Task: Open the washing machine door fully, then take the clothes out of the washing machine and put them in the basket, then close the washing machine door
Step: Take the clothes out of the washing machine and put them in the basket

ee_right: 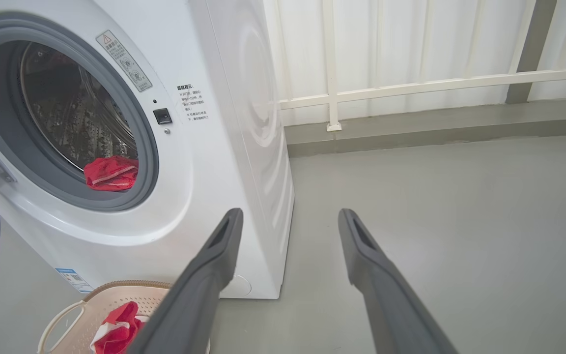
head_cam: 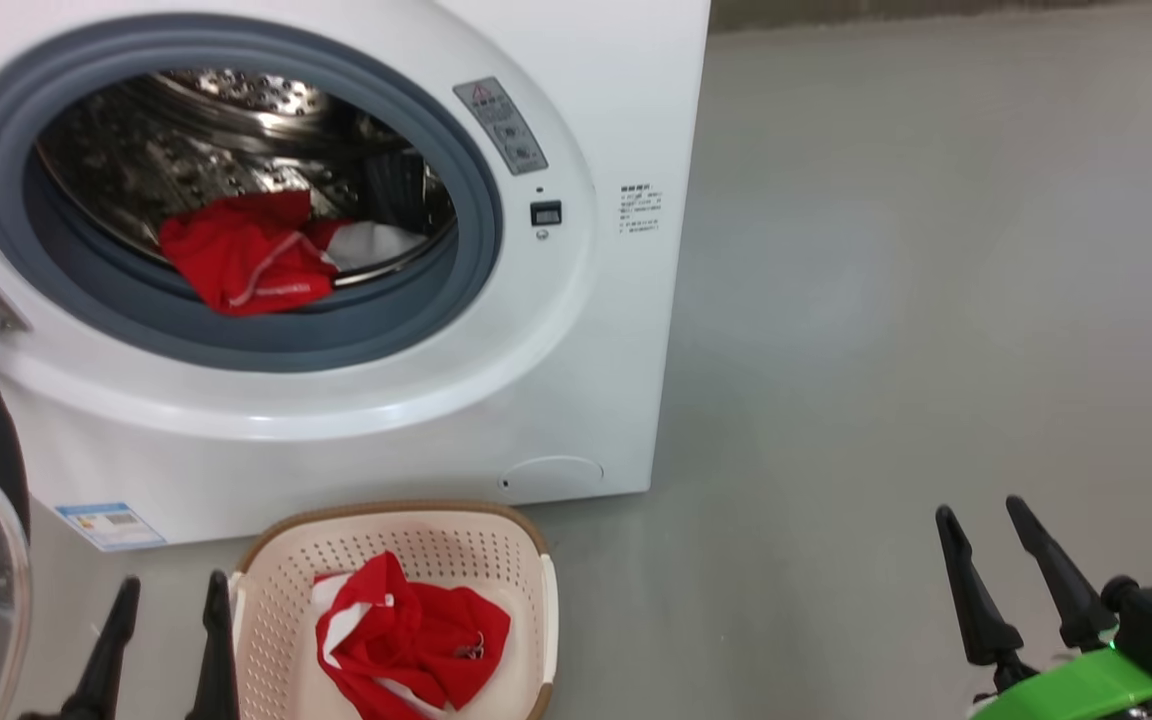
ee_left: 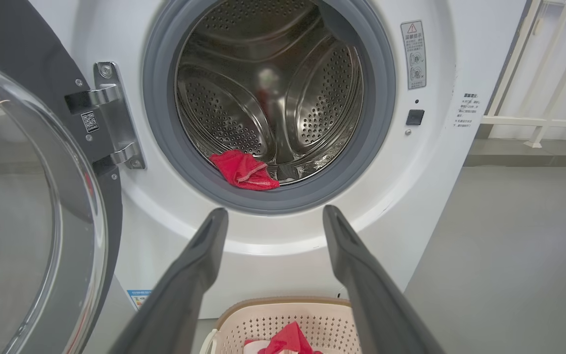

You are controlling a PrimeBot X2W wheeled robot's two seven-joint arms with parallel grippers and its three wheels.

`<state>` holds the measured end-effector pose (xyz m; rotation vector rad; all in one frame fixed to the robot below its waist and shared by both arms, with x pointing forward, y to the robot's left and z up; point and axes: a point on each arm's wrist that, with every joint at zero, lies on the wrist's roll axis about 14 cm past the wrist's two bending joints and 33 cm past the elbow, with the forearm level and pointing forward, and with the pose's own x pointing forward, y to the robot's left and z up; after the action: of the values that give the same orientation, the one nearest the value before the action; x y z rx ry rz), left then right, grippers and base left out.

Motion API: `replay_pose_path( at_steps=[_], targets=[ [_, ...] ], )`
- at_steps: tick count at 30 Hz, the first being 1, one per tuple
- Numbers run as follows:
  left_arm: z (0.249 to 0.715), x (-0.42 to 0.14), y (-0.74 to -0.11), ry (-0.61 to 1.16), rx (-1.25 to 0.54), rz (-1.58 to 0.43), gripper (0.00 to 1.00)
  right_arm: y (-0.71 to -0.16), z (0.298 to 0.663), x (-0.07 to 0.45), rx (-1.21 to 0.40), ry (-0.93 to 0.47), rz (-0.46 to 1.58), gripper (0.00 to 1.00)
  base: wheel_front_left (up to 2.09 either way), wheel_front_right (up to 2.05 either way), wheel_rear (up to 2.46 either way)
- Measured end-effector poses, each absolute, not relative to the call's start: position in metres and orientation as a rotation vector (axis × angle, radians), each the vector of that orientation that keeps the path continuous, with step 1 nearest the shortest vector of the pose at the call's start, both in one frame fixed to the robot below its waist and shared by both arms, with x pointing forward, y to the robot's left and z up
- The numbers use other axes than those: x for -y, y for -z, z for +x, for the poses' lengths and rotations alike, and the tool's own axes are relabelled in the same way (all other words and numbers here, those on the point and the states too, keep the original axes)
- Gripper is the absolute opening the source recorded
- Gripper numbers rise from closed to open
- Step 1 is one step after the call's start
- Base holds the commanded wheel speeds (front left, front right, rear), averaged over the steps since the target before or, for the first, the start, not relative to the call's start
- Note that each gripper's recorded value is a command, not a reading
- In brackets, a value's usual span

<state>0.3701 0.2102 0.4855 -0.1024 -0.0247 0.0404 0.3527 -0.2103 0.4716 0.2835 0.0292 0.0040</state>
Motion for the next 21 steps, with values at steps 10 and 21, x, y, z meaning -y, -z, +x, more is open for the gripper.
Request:
replay_pose_path(
  at_steps=[10, 21],
  targets=[
    [0.344, -0.218, -0.495, -0.061, 0.054, -0.105, 1.00, -0.471, 0.332, 0.218, -0.026, 0.022, 0.285, 1.00, 0.00, 0.00, 0.00],
    [0.342, -0.216, -0.501, -0.065, 0.070, -0.107, 1.00, -0.473, 0.331, 0.221, -0.020, 0.030, 0.285, 1.00, 0.00, 0.00, 0.00]
  ],
)
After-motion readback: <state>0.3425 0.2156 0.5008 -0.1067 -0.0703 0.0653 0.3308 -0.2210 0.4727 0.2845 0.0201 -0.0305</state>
